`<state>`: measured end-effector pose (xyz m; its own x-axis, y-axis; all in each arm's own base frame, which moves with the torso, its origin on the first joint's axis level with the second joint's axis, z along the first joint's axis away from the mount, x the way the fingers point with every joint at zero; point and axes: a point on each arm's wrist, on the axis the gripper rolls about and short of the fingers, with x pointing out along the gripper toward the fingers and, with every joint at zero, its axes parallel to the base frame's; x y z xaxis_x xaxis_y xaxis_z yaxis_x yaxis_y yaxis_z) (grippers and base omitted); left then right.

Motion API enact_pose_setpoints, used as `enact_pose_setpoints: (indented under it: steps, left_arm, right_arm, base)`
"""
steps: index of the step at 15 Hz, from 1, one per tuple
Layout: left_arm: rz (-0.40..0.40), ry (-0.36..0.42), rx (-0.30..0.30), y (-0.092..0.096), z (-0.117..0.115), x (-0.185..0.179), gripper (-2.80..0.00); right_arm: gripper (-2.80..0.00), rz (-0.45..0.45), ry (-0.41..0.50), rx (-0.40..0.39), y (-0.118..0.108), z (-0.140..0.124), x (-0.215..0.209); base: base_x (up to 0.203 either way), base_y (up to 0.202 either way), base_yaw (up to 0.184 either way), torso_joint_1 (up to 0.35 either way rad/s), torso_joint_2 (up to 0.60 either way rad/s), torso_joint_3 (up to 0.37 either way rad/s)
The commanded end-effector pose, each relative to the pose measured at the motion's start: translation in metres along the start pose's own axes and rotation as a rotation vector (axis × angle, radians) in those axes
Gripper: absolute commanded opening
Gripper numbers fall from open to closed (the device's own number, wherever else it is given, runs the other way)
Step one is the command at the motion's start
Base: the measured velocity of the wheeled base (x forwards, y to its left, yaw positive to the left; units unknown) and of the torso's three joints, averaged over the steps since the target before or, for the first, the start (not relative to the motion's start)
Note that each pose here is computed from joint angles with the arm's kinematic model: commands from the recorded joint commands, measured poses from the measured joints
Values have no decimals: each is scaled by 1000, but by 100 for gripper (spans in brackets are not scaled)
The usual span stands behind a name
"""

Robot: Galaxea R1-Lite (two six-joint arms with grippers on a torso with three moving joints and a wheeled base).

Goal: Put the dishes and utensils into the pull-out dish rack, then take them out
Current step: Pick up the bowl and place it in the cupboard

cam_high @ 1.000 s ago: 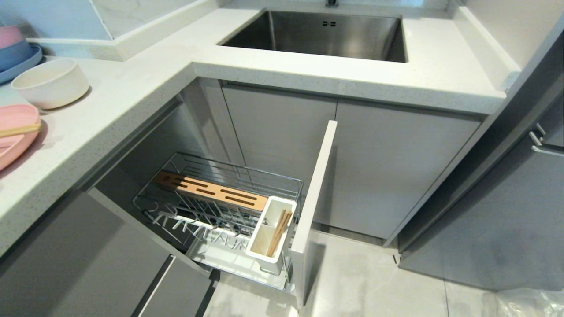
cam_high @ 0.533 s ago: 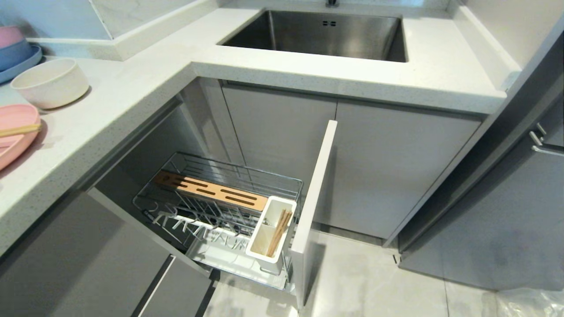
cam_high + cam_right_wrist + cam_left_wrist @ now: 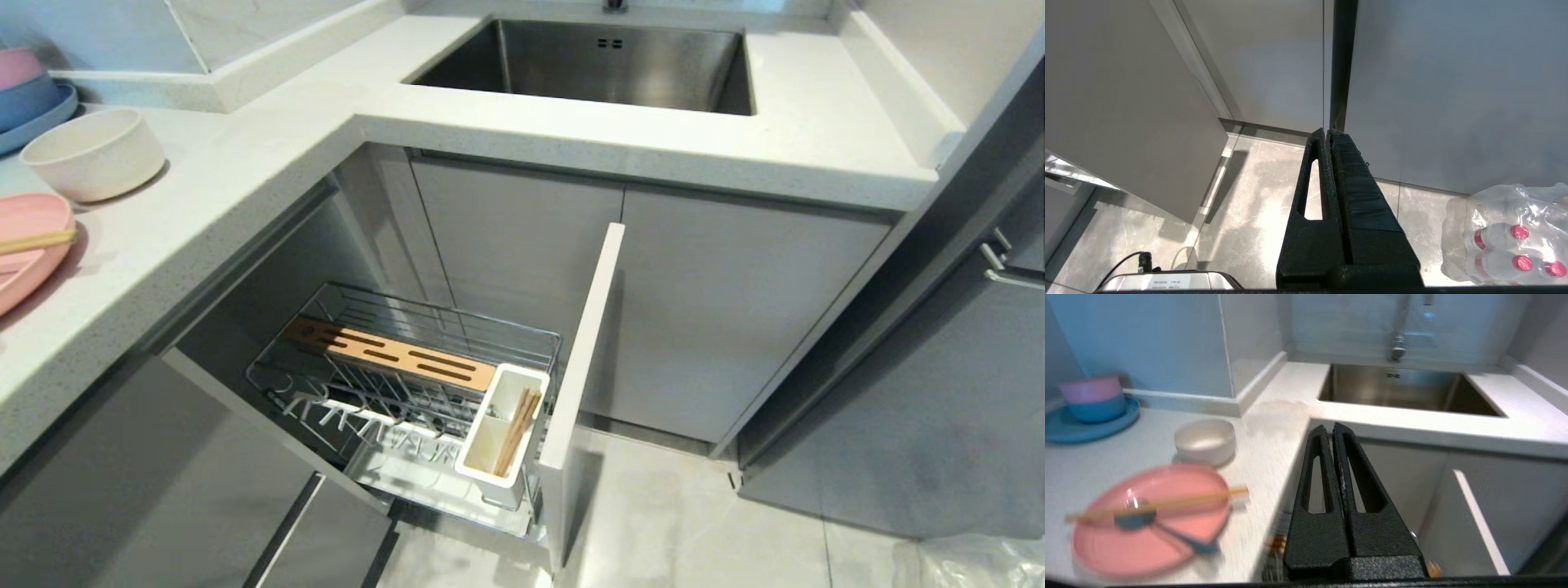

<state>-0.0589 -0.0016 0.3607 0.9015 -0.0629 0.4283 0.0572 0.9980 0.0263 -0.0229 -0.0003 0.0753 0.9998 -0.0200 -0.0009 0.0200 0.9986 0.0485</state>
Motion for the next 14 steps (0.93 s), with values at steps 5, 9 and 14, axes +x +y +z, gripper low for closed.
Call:
enact_pose_setpoints:
  steps: [5, 9, 14]
  left_arm:
    - [180, 193, -6, 20, -3, 211, -280]
    - [322, 281, -33, 35, -57, 311, -280]
    - [479, 413, -82, 71, -113, 343, -280]
  right_arm:
    - [-280, 0, 2, 0, 0, 0, 0]
    - [-280, 0, 2, 0, 0, 0, 0]
    - [-280, 0, 2, 0, 0, 0, 0]
  base:
    - [0, 0, 0, 0, 0, 0]
    - [0, 0, 0, 0, 0, 0]
    - [0, 0, 0, 0, 0, 0]
